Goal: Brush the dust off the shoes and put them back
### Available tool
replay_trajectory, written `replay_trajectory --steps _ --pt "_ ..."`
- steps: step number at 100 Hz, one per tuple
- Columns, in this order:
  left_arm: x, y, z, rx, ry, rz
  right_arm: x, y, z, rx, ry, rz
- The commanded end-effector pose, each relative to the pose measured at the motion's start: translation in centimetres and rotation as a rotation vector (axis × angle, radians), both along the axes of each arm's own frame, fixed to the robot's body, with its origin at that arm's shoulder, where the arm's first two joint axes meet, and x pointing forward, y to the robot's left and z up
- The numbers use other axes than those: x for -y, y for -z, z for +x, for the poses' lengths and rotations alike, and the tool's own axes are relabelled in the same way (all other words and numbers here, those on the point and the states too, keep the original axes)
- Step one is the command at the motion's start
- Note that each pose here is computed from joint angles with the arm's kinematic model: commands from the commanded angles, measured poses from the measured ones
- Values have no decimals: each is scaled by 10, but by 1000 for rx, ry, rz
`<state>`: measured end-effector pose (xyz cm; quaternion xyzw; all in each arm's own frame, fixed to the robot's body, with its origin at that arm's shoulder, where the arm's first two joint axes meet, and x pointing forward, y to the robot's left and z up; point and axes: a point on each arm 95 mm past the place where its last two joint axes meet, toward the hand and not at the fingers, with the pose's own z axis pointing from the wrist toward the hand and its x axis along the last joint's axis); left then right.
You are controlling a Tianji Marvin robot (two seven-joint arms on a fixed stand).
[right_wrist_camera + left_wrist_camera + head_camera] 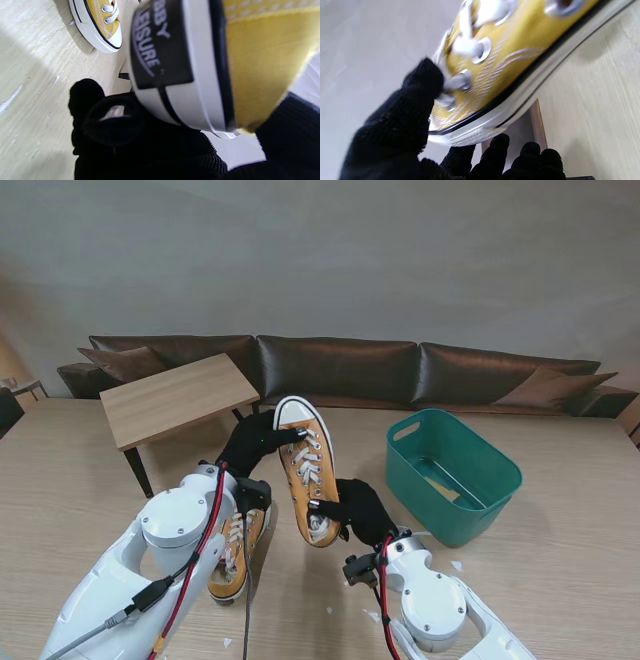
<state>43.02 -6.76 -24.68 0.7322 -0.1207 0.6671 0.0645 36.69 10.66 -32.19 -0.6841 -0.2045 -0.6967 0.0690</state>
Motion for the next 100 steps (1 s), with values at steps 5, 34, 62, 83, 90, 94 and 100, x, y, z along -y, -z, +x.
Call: replay_trajectory --steps 5,34,62,83,90,94,100 --pt "-8 -15 2 55 -19 14 -3 6 -7 -31 -9 12" --pt "-25 -23 -2 142 -74 37 -1 6 -8 -54 17 17" --pt "-41 -20 -20 250 -75 145 -1 11 -6 -104 77 -104" --pt "-43 -2 -40 265 -17 307 -9 19 -5 -118 109 -246" --pt "-42 5 -44 262 6 358 -13 23 -6 -120 112 -295" --pt "-42 8 -46 261 16 380 -16 26 -7 -124 117 -321" --pt "-42 12 -49 260 30 404 -21 29 -9 -137 127 -353"
